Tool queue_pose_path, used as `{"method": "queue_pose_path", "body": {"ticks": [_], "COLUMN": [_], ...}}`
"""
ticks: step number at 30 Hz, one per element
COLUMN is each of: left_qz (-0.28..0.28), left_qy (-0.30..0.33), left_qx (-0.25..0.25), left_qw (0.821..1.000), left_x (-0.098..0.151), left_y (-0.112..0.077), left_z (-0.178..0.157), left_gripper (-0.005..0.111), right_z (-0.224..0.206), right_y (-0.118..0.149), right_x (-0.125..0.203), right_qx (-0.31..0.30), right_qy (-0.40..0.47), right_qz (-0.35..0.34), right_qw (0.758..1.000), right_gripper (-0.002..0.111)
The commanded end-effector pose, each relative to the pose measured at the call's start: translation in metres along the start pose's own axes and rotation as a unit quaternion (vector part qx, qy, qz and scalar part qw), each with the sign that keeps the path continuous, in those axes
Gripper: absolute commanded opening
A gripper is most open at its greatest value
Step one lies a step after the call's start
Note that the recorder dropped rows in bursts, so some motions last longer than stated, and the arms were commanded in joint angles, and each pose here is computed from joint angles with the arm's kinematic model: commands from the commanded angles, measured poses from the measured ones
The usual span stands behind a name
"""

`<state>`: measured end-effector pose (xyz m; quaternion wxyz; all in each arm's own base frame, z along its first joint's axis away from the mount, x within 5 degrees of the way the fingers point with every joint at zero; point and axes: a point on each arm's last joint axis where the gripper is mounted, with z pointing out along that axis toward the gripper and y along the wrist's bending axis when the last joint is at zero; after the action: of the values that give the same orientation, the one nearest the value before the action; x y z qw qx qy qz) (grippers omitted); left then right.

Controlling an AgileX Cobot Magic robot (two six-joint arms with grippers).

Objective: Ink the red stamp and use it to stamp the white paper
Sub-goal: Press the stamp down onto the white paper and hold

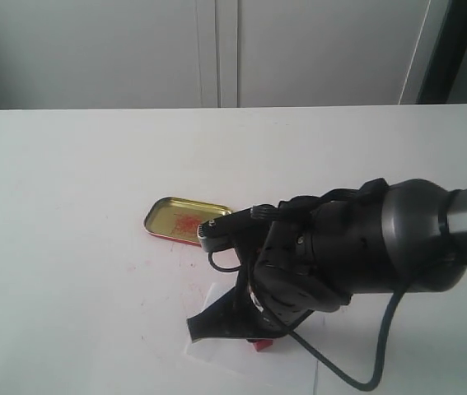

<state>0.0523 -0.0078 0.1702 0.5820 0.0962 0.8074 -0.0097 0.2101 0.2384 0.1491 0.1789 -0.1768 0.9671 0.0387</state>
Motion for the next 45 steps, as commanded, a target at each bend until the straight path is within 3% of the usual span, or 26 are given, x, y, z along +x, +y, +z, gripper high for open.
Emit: {"method": "queue_pose_path", "body": {"ticks": [1, 13, 45], "left_qz": [0.000, 0.000, 0.000], "left_qy": [-0.002, -0.002, -0.002], "left_qx": [-0.001, -0.001, -0.001], "left_qw": [1.000, 1.000, 1.000], "left_x": [0.001, 0.001, 0.001], "left_y": [0.000, 0.000, 0.000], "left_z": [0.000, 0.000, 0.000], "left_gripper": [0.000, 0.000, 0.000], "right_z": [-0.005, -0.027, -0.028], "right_y": [-0.003, -0.006, -0.006], "right_x": [0.003, -0.004, -0.005], "right_qx": [0.000, -0.011, -0.012], "right_qy": [0.004, -0.035, -0.044], "right_qz": [0.028, 0.030, 0.021], "right_qw": [1.000, 0.999, 0.999], "right_gripper": [0.000, 0.000, 0.000]}}
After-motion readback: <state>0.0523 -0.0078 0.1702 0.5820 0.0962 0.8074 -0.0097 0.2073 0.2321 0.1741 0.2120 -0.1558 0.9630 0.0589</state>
